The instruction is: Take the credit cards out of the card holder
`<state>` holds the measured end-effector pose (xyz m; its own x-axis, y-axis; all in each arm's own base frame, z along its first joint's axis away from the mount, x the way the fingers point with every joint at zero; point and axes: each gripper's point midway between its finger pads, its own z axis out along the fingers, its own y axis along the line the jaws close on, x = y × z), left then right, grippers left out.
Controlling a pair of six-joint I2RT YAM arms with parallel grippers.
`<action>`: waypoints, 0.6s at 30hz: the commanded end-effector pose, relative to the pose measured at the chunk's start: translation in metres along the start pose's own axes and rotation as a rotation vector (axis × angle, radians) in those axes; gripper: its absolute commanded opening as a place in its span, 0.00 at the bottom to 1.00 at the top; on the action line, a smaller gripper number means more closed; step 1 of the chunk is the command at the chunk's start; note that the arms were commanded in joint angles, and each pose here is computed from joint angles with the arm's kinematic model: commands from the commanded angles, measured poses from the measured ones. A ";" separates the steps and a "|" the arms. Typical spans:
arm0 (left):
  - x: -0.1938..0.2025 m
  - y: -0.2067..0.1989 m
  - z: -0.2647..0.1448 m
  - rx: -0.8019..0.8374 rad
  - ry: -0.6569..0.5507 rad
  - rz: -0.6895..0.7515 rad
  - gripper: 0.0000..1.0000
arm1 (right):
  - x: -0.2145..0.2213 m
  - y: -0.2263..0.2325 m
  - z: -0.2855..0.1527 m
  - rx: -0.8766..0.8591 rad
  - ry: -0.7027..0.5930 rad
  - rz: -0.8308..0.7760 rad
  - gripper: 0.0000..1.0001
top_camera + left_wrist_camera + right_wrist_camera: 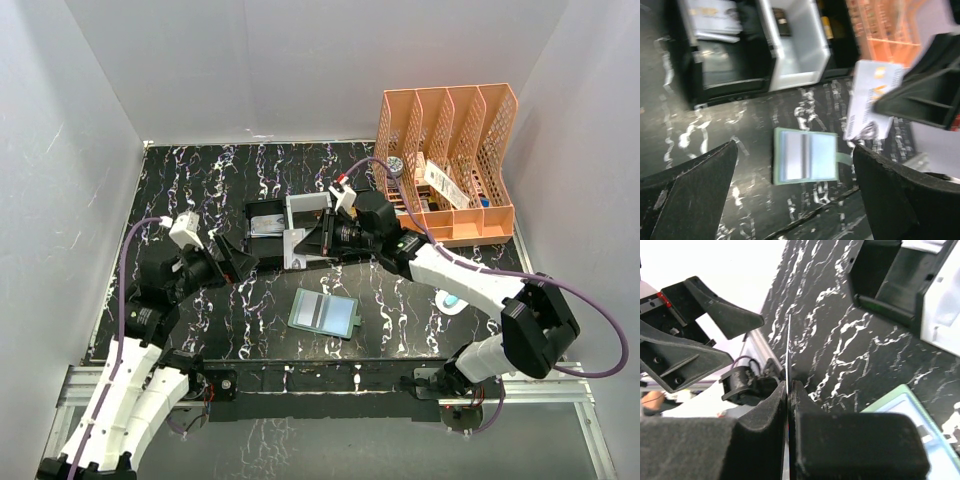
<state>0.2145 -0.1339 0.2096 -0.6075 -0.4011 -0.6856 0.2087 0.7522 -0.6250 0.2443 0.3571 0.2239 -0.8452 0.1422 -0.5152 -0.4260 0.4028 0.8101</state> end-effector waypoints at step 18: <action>-0.039 0.110 -0.013 -0.568 -0.094 0.099 0.99 | -0.070 0.004 0.050 0.412 -0.168 -1.041 0.00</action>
<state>0.2447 -0.0508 0.1583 -0.5796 -0.3223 -0.7485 -0.1279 0.9430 -0.3071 0.2820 0.3886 0.2258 -0.3266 -0.2155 -0.9203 -0.7566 0.6431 0.1179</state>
